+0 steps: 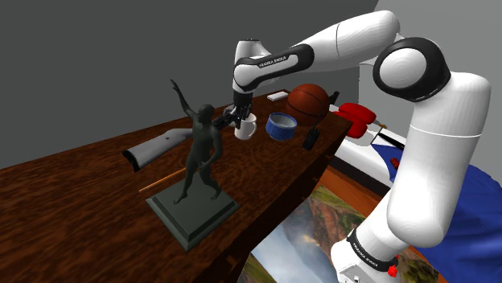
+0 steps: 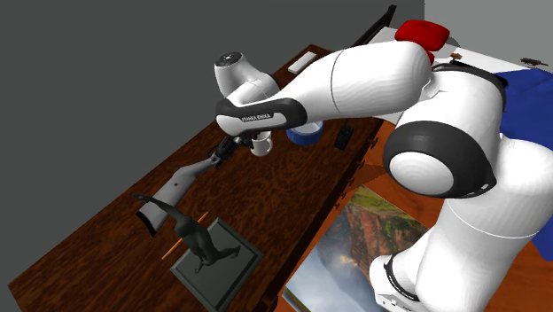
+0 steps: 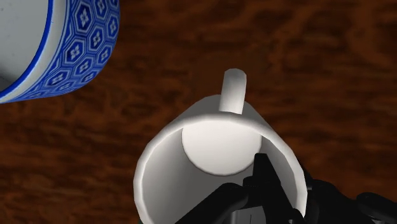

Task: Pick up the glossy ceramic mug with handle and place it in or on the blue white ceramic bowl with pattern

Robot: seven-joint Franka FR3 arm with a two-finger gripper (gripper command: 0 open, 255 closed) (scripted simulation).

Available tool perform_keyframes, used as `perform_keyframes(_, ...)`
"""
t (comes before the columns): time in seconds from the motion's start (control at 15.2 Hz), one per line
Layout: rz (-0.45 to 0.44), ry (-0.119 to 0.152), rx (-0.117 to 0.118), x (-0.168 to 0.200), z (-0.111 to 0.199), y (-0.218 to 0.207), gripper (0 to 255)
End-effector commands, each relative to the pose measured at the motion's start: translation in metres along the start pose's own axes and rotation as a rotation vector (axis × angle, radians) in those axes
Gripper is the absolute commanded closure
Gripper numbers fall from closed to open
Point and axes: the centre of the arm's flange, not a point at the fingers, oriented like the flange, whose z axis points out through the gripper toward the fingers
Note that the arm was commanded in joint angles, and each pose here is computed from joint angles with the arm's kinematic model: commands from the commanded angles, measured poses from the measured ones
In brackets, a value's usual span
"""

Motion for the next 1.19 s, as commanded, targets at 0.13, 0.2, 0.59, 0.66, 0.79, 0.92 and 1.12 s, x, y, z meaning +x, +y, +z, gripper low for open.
perform_keyframes(0.13, 0.0, 0.0, 0.0, -0.001, -0.018, 0.001, 255)
perform_keyframes(0.2, 0.0, 0.0, 0.0, -0.002, -0.024, 0.002, 255)
perform_keyframes(0.59, 0.0, 0.0, 0.0, -0.004, -0.055, 0.004, 255)
perform_keyframes(0.66, 0.0, 0.0, 0.0, -0.004, -0.061, 0.004, 255)
perform_keyframes(0.79, 0.0, 0.0, 0.0, -0.005, -0.071, 0.005, 255)
perform_keyframes(0.92, 0.0, 0.0, 0.0, -0.005, -0.082, 0.005, 255)
perform_keyframes(1.12, 0.0, 0.0, 0.0, -0.006, -0.097, 0.006, 255)
